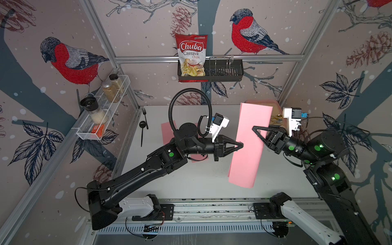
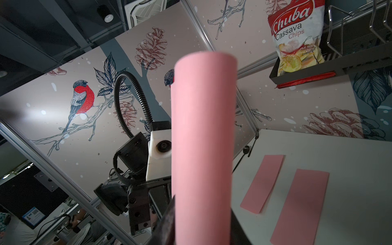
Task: Fold the rectangular paper in half along the long edge
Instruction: Fold the paper.
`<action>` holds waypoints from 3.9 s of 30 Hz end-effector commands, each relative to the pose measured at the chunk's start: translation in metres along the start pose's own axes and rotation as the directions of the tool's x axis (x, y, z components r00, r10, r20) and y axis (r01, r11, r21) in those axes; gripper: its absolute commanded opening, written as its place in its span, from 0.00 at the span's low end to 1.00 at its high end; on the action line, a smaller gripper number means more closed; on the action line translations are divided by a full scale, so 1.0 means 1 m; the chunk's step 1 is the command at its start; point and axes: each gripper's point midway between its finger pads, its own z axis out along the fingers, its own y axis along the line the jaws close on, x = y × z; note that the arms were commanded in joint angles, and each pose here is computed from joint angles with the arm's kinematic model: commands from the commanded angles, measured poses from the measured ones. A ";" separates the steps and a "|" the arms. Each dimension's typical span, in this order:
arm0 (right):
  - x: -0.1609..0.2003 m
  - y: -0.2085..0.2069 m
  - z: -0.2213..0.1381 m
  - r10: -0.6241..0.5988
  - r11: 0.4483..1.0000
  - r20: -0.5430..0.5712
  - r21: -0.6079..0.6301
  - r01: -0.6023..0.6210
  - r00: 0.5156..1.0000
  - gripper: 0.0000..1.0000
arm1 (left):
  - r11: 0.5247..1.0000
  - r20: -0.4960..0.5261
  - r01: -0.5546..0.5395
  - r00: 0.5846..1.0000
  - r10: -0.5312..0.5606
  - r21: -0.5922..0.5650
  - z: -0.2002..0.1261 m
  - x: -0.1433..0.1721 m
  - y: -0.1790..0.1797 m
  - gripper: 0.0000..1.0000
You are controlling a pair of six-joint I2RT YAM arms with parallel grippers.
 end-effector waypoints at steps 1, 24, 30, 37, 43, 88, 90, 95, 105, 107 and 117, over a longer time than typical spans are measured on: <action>-0.010 0.009 -0.002 -0.030 0.999 0.042 -0.027 0.031 0.999 0.29 | 0.999 0.019 -0.041 0.999 0.040 0.003 0.000 -0.004 -0.003 0.00; 0.039 0.013 -0.007 0.056 0.991 -0.147 -0.112 -0.073 0.988 0.60 | 0.997 0.068 -0.052 0.996 0.056 -0.055 -0.005 -0.017 0.001 0.00; 0.040 0.021 -0.010 0.048 0.986 -0.152 -0.148 -0.071 0.987 0.57 | 0.998 0.097 -0.054 0.994 0.058 -0.043 -0.005 -0.023 -0.003 0.00; 0.046 0.014 -0.008 0.057 0.987 -0.165 -0.140 -0.081 0.985 0.41 | 0.999 0.114 -0.034 0.993 0.033 0.002 -0.004 -0.023 -0.008 0.00; 0.056 0.010 -0.009 0.065 0.986 -0.183 -0.138 -0.091 0.981 0.40 | 0.999 0.121 -0.037 0.992 0.035 0.008 -0.006 -0.025 -0.011 0.00; 0.052 0.018 -0.012 0.022 0.990 -0.209 -0.133 -0.051 0.978 0.19 | 0.999 0.100 -0.034 0.994 0.032 0.017 -0.003 -0.022 -0.011 0.00; 0.051 0.019 -0.012 0.019 0.990 -0.205 -0.135 -0.048 0.979 0.19 | 0.999 0.099 -0.034 0.995 0.031 0.022 -0.003 -0.022 -0.011 0.00; 0.051 0.017 -0.012 0.021 0.991 -0.203 -0.124 -0.047 0.979 0.18 | 0.999 0.103 -0.033 0.994 0.031 0.019 -0.004 -0.023 -0.012 0.05; 0.049 0.015 -0.011 0.020 0.993 -0.193 -0.110 -0.042 0.981 0.18 | 0.999 0.098 -0.031 0.995 0.029 0.016 -0.004 -0.021 -0.011 0.18; 0.048 0.015 -0.011 0.021 0.993 -0.191 -0.110 -0.043 0.981 0.18 | 0.999 0.100 -0.033 0.995 0.032 0.016 -0.005 -0.022 -0.011 0.18; 0.052 0.012 -0.010 0.022 0.993 -0.198 -0.108 -0.044 0.980 0.18 | 0.999 0.095 -0.034 0.995 0.032 0.019 -0.004 -0.020 -0.010 0.00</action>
